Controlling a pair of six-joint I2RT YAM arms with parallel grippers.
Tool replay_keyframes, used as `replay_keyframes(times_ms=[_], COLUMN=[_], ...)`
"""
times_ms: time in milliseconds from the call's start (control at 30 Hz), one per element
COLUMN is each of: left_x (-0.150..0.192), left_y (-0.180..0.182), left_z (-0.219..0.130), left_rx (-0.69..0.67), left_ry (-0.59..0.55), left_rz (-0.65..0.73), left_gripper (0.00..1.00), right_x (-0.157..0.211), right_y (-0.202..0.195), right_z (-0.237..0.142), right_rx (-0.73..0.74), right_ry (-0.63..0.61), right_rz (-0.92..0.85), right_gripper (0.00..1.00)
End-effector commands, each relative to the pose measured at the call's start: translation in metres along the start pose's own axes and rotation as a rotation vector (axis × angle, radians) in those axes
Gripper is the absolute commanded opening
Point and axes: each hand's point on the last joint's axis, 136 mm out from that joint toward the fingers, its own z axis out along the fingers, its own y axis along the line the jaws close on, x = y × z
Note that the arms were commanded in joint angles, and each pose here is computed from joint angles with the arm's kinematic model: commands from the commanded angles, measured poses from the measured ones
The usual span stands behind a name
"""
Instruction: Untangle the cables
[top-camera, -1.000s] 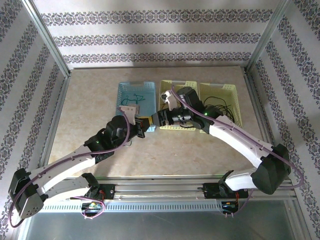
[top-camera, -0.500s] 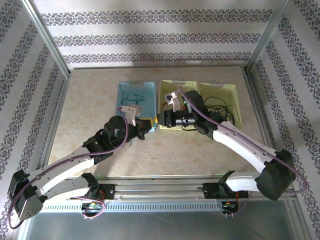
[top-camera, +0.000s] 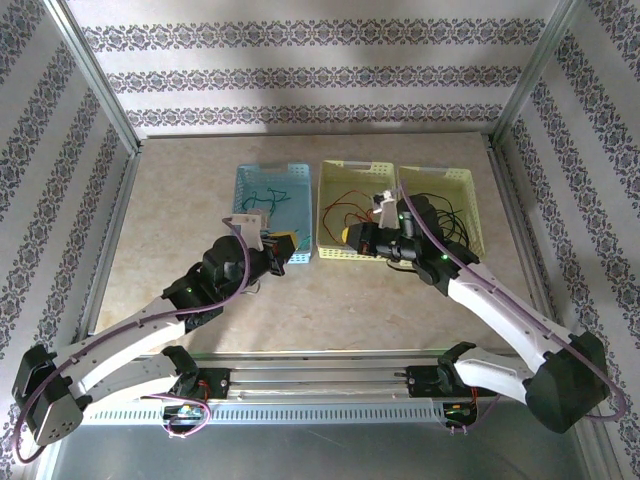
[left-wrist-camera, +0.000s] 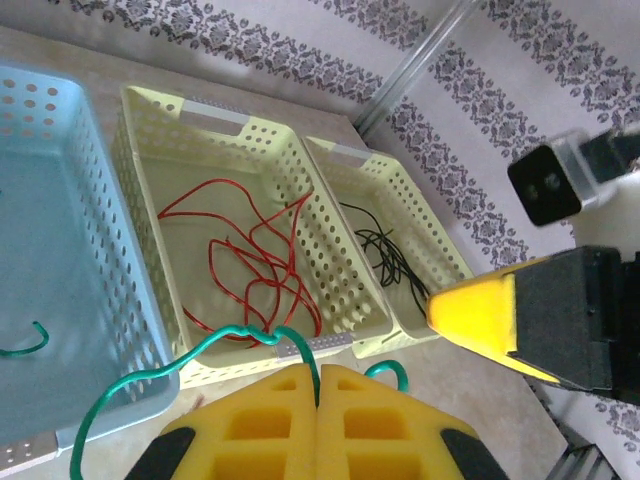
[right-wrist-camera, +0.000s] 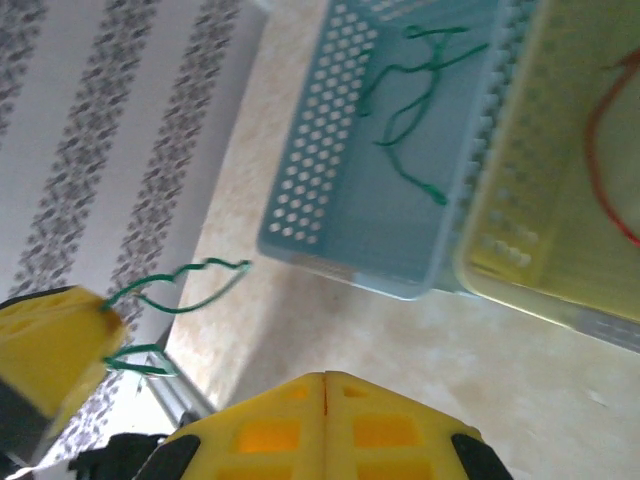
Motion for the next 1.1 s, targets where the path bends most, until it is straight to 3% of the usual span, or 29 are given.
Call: replay_keyframes(times_ms=[0,100,233,433,900,1067], left_x=[-0.014,-0.008,-0.006,-0.004,-0.005,-0.006], left_y=[-0.010,-0.019,-0.020,-0.020,-0.026,-0.024], left_z=[-0.002,0.001,0.004,0.006,0.005,0.004], left_rx=[0.055,0.104,0.109,0.110,0.150,0.146], left_ry=[-0.048,-0.010,0.003,0.009,-0.003,-0.015], left_rz=[-0.026,-0.016,-0.012,-0.010,-0.002,-0.001], left_gripper=[0.00,0.00,0.00,0.00,0.00,0.00], right_x=[0.004,0.012,0.014,0.021,0.021,0.021], right_y=[0.000,0.028,0.061,0.089,0.066,0.059], right_z=[-0.005,-0.005,-0.003,0.011,0.042,0.043], right_rx=[0.007,-0.088,-0.196,-0.249,-0.150,-0.126], right_ry=[-0.009,0.036,0.065,0.125,0.144,0.139], right_rz=[-0.008,-0.086,-0.129,-0.179,-0.110,-0.098], right_gripper=[0.00,0.11,0.37,0.45,0.41,0.21])
